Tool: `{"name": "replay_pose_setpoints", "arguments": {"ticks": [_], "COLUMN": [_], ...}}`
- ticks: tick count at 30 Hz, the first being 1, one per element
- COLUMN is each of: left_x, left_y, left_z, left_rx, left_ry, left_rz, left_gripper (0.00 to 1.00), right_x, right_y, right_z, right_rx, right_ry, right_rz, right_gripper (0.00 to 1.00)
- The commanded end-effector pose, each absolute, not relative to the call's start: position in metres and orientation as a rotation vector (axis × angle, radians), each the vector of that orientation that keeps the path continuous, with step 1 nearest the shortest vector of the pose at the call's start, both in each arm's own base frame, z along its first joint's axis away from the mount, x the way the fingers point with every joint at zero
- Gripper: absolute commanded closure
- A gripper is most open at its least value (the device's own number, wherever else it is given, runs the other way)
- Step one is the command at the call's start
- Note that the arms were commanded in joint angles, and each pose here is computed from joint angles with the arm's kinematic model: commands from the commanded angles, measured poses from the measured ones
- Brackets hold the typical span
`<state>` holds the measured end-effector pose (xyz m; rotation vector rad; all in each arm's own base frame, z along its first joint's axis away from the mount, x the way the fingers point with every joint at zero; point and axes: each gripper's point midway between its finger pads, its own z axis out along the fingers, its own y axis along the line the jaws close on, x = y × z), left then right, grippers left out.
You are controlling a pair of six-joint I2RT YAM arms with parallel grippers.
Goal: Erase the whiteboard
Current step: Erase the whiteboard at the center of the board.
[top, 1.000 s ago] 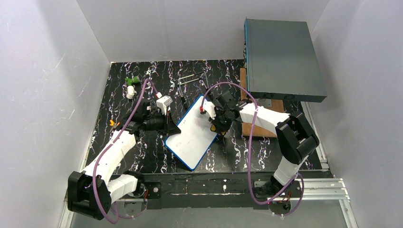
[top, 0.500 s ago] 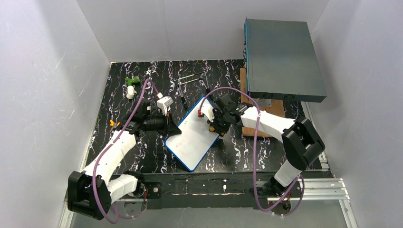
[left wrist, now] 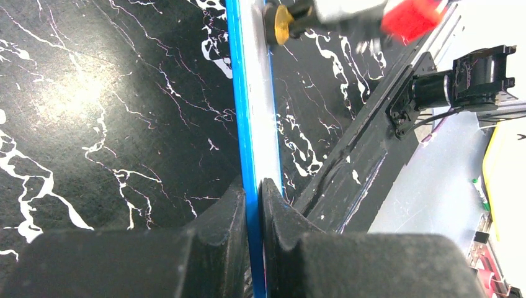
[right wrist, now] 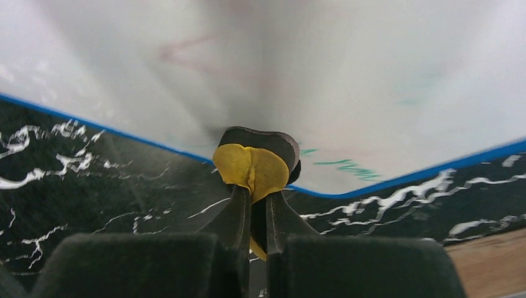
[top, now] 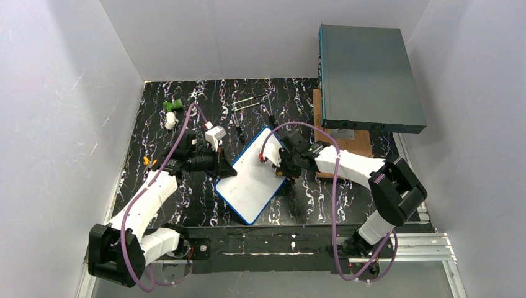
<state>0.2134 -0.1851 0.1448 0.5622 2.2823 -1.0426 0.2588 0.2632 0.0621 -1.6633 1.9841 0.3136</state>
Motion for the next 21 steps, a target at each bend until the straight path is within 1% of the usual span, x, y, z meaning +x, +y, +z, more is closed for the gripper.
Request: {"name": "replay_pose_setpoints", "arguments": {"ticks": [1,7,11,17,19,21], "left_x": [0.209,0.21,0.211,0.21,0.21,0.211], "left_y": [-0.18,-0.179,-0.179,-0.18,-0.179,-0.179], "left_z": [0.129,0.129,0.129,0.129,0.129,0.128], "left_rx": [0.666,0.661,0.657,0.659,0.659,0.655], "left_ry": [2.282,2.282,2.282,2.28,2.28,2.283], "left_rz": [-0.989,-0.99,-0.988,-0.993,-0.993,-0.991], "left_gripper": [1.0,1.0,1.0,1.0,1.0,1.0], "right_x": [0.211,0.187,0.186,0.198,0.207,0.222], "right_y": [0.237,0.233,0.245,0.265,0.27,0.267], "right_z": [0.025,0.012,0.022,0.045,0.05,0.052], "right_rx": [-1.91,-2.016,-1.985,-1.841,-1.782,-1.712], "right_ry": [2.03,2.049,2.039,2.052,2.058,2.06], "right_rz": [0.262,0.248,0.299,0.332,0.306,0.217], "right_gripper": [0.99,0.99,0.99,0.99,0.99,0.99]}}
